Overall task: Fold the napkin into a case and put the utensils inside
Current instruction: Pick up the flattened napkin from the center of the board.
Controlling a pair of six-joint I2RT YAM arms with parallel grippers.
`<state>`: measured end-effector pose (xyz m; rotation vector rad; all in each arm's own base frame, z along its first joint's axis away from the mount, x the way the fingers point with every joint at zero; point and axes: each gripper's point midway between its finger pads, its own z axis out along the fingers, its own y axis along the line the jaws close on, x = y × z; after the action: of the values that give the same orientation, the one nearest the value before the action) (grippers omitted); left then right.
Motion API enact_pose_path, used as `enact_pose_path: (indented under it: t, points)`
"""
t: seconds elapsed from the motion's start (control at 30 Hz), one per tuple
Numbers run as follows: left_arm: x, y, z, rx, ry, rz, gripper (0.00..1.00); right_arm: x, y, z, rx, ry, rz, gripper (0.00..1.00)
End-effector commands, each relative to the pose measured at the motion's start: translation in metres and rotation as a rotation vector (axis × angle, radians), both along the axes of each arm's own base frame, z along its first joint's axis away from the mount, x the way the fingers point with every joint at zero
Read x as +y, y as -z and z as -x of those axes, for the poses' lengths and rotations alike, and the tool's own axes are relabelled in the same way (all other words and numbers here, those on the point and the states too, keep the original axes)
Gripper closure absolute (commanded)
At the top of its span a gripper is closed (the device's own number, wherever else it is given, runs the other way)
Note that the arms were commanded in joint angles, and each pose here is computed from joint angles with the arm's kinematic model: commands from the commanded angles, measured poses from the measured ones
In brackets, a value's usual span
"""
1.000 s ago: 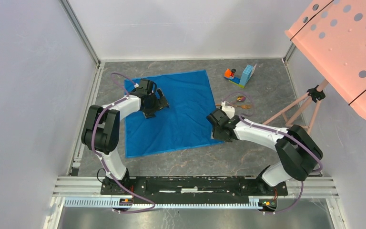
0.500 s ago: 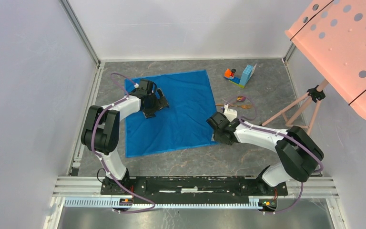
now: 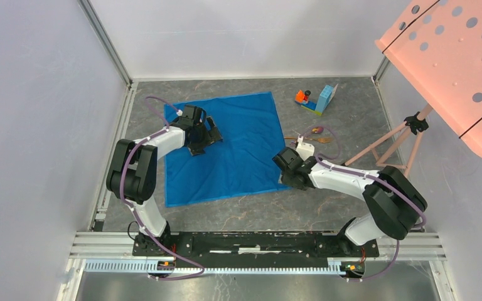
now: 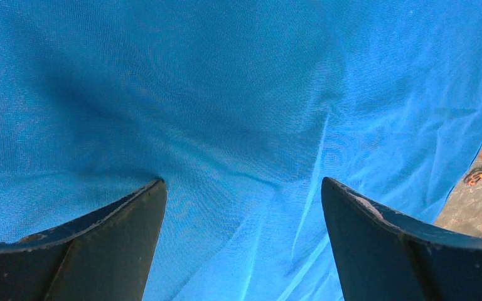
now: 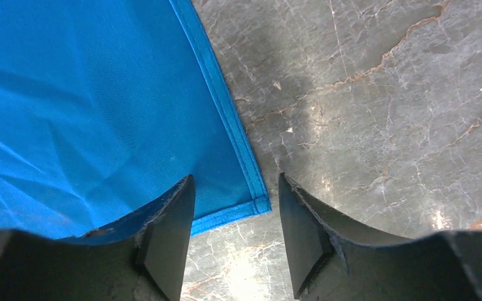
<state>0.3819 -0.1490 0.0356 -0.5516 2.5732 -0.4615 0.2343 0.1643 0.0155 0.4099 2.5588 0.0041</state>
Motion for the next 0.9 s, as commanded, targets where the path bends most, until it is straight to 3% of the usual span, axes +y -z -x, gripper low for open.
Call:
enact_pose_path:
  t: [0.0,0.3,0.57,0.67,0.8,0.87]
  points:
    - [0.007,0.004,0.005,0.0,-0.004,-0.033,0.0,-0.018,0.011,0.027,0.119,-0.031,0.116,0.41]
    - [0.007,0.005,0.007,-0.003,0.009,-0.032,0.0,-0.011,0.028,0.037,0.221,-0.018,0.129,0.42]
    - [0.01,0.006,0.01,-0.005,0.014,-0.048,0.0,-0.011,0.041,0.044,0.229,0.045,0.05,0.56]
    - [0.009,0.009,0.01,0.0,0.008,-0.041,0.0,-0.01,0.04,0.04,0.175,0.091,-0.008,0.69]
    - [0.006,0.015,0.009,0.012,0.0,-0.024,0.0,-0.009,0.033,0.024,0.082,0.111,-0.059,0.99]
    - [0.004,0.016,0.005,0.01,-0.002,-0.012,0.0,-0.011,0.024,0.011,0.009,0.103,-0.056,1.0]
